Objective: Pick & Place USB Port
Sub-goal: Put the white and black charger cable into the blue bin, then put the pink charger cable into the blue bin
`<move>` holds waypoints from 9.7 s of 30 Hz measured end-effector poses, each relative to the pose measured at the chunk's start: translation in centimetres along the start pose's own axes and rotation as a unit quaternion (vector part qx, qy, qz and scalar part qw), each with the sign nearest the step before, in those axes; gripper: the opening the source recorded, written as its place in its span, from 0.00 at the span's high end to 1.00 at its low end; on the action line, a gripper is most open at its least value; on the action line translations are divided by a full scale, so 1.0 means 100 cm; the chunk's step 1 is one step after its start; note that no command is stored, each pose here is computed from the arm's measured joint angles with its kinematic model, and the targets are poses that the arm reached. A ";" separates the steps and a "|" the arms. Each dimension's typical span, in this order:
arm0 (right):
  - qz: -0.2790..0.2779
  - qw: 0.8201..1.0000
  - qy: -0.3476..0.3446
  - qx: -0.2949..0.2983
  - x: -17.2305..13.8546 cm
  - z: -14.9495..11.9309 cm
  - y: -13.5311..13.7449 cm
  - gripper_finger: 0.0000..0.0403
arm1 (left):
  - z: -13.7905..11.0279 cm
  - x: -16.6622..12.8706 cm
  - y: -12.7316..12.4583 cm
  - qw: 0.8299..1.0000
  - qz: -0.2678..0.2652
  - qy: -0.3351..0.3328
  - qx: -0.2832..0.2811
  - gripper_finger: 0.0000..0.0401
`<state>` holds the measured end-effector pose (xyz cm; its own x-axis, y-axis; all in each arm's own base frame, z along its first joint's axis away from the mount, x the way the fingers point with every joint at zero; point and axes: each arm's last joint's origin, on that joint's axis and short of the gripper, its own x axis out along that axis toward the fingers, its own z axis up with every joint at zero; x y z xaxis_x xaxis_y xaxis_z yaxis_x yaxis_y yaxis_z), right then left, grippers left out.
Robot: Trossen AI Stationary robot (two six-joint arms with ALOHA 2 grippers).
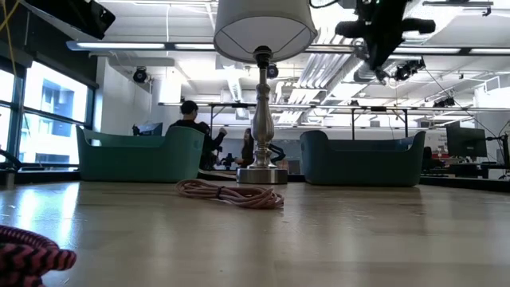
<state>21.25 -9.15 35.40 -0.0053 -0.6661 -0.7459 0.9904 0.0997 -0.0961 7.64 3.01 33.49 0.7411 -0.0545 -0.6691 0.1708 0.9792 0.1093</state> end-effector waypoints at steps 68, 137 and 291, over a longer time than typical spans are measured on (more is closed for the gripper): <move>0.662 0.743 -0.076 -0.069 -0.059 -0.076 0.059 0.35 | -0.005 0.030 0.002 0.984 -0.140 -0.110 -0.003 0.60; 0.788 0.466 -0.342 -0.211 -0.192 -0.139 -0.048 0.35 | 0.194 0.103 -0.205 0.961 -0.116 0.065 0.241 0.60; 0.638 0.571 -0.432 -0.281 -0.211 -0.168 -0.058 0.35 | 0.319 0.163 -0.181 0.964 0.155 -0.185 0.115 0.97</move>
<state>13.28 16.78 40.62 0.9830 0.1229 0.1367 -0.0916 0.9722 -0.2155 37.37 -21.84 44.07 0.9530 0.1263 -0.2753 0.0117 0.8930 0.4499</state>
